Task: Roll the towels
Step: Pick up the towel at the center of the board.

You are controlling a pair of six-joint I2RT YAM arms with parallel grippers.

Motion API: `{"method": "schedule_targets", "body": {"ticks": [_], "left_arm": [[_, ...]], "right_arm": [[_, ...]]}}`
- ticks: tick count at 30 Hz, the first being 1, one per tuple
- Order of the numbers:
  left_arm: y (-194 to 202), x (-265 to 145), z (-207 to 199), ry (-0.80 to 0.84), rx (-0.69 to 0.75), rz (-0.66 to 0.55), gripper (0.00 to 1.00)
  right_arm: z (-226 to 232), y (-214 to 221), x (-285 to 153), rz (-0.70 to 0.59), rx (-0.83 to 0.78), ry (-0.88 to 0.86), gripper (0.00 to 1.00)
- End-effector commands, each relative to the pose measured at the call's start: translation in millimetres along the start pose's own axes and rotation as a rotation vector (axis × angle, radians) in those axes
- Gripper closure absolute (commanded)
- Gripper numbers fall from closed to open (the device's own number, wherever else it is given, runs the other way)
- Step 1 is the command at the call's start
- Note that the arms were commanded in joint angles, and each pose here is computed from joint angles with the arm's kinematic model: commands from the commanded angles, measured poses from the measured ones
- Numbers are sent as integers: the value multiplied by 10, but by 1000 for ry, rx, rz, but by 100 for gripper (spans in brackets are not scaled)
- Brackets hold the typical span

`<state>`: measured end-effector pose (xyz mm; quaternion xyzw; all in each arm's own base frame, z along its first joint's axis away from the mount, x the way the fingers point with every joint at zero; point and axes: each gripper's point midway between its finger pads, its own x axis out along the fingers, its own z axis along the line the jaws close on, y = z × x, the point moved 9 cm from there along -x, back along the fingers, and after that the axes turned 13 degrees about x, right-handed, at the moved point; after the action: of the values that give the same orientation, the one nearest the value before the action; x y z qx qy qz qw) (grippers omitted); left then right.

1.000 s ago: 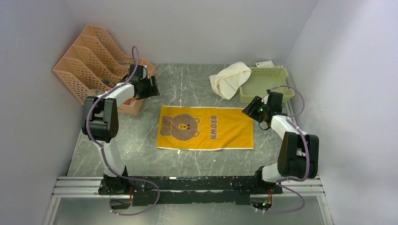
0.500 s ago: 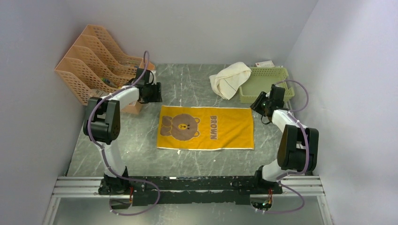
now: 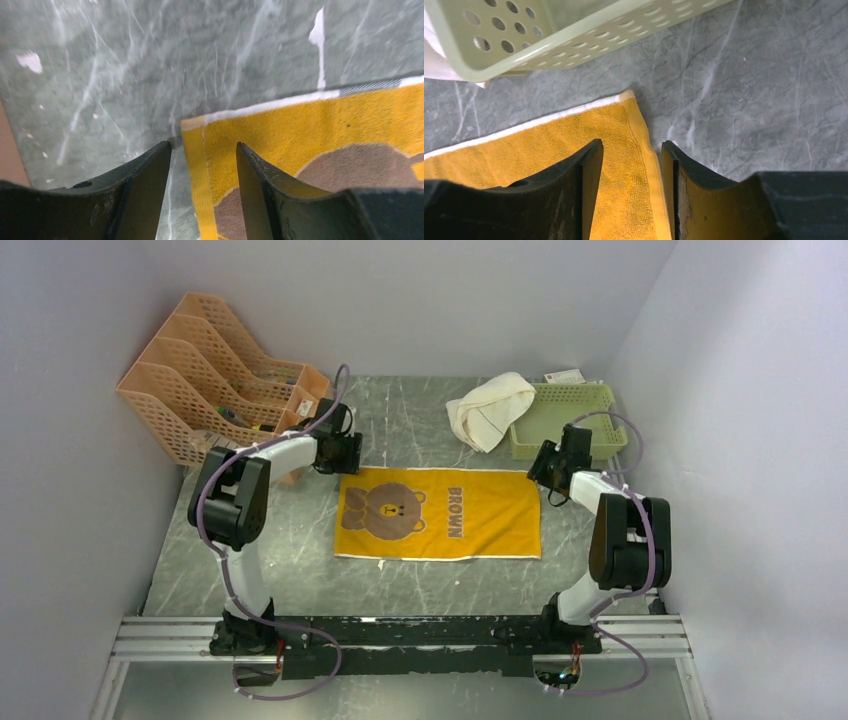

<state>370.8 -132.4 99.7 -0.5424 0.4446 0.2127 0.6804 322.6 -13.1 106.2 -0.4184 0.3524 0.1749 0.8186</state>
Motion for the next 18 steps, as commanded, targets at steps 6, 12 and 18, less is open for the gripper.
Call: {"method": "schedule_targets", "body": {"ticks": [6, 12, 18], "left_arm": [[79, -87, 24, -99, -82, -22, 43], [49, -97, 4, -92, -115, -67, 50], [16, -115, -20, -63, -124, -112, 54]], "right_arm": [[-78, 23, 168, -35, -27, 44, 52], [-94, 40, 241, -44, -36, 34, 54], [-16, 38, 260, -54, -59, -33, 60]]}}
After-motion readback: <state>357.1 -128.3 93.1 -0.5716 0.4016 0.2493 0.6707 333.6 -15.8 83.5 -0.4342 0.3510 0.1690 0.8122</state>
